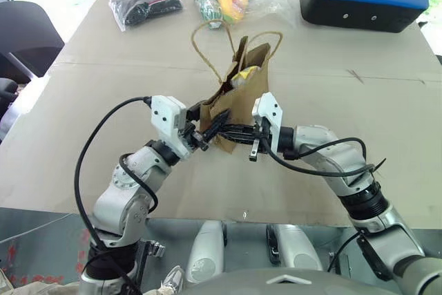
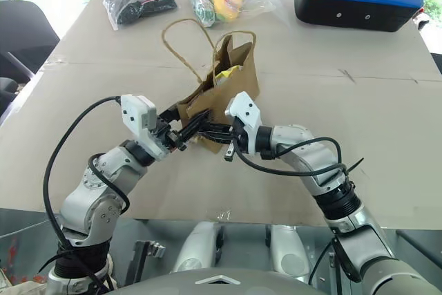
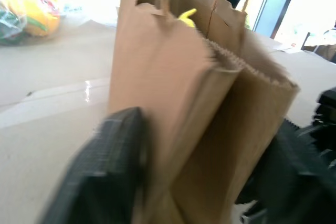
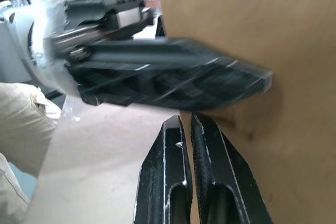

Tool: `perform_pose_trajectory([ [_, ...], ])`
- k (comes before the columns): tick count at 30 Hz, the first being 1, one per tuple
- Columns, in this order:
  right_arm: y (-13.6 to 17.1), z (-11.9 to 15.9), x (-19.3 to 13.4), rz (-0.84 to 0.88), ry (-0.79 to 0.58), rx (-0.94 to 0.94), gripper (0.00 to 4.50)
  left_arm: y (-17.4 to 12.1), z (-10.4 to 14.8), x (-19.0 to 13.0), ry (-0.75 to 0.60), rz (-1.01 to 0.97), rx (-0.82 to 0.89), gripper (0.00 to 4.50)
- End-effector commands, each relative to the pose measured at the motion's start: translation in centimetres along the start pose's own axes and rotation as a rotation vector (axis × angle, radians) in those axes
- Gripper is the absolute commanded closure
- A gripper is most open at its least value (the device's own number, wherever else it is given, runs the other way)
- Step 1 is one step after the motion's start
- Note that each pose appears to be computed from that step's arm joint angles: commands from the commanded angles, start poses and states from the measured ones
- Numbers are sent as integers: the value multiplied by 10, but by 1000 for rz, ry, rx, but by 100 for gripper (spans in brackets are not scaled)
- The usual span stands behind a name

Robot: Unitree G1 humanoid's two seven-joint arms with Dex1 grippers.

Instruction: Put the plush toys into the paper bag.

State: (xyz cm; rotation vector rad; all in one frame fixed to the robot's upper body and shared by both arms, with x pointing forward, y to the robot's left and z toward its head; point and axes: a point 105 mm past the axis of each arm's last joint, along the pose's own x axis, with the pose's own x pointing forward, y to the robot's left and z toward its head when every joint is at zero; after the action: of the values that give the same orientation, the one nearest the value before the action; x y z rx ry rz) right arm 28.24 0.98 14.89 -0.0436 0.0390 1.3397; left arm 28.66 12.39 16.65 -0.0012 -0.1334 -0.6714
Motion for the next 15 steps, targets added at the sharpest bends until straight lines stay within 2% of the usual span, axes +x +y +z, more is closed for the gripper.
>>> perform_pose_trajectory([
  [1, -1, 25, -29, -36, -91, -92, 424, 10, 9, 2, -48, 4, 73, 335],
  [2, -1, 29, -48, -69, -105, -122, 348, 14, 10, 2, -57, -34, 76, 440],
  [3, -2, 32, -69, -122, -108, -156, 331, 18, 16, 2, -84, -93, 50, 450],
  [5, -1, 36, -95, -193, -86, -202, 262, 20, 27, 0, -118, -216, 18, 450],
  [9, 1, 38, -156, -327, 19, -260, 72, 21, 42, -12, -54, -626, 20, 450],
  [12, 3, 40, -196, -394, 99, -286, 72, 35, 45, -8, 35, -815, 84, 450],
  [15, 7, 43, -218, -413, 133, -282, 72, 43, 38, 7, 95, -910, 147, 450],
])
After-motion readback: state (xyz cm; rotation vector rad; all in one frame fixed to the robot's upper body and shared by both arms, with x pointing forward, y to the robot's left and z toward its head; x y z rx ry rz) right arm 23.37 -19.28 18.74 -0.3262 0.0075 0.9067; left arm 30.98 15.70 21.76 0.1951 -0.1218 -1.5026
